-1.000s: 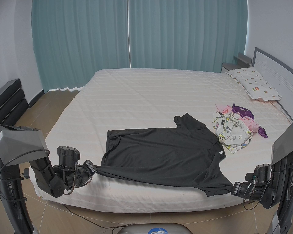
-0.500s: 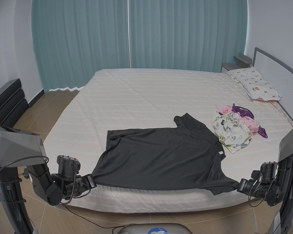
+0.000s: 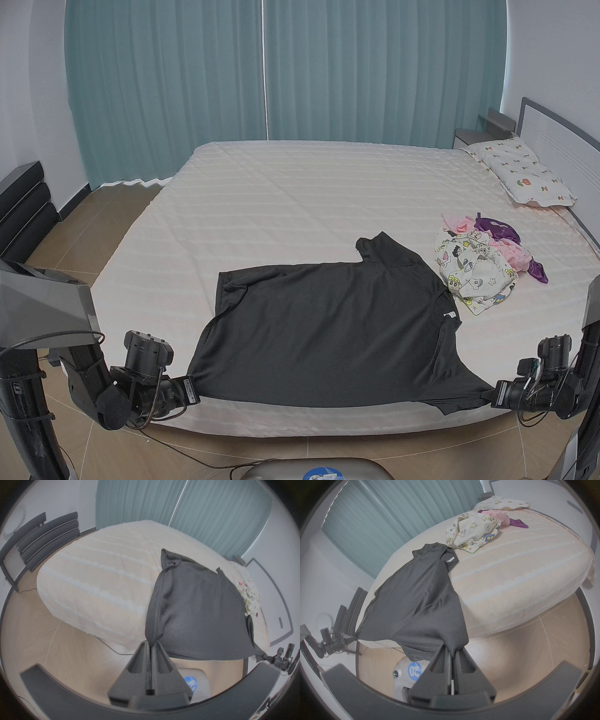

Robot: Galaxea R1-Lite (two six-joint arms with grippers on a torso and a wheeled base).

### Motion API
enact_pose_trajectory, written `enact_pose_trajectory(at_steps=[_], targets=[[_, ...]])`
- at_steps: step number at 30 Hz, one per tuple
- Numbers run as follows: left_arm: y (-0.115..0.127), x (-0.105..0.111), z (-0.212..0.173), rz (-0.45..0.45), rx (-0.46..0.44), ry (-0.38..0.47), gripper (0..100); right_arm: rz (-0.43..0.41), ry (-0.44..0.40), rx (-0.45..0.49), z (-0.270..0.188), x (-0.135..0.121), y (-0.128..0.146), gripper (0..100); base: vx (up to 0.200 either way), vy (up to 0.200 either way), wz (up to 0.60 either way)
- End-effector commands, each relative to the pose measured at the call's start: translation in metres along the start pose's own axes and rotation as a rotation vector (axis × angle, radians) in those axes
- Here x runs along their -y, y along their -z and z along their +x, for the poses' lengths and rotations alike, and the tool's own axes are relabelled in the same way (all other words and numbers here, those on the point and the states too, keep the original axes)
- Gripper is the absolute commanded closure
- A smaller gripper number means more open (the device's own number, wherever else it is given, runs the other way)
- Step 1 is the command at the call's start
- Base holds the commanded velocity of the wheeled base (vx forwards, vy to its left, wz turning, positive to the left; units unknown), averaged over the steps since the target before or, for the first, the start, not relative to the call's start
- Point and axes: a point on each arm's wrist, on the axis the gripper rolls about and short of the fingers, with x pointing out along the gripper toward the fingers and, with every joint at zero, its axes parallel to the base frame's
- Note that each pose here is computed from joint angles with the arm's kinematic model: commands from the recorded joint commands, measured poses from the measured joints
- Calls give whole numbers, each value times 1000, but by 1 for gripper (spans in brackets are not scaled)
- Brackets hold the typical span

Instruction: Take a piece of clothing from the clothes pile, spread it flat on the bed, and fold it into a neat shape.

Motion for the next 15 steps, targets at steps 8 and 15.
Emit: enact_pose_trajectory(at_steps=[8,15], targets=[[13,8,-7,63,-90,-44,100,-28,29,4,-14,5,0,100,0,0,0],[20,16,-19,110,-107,-44,100,-22,33,-17,-31,0,2,100,0,0,0]])
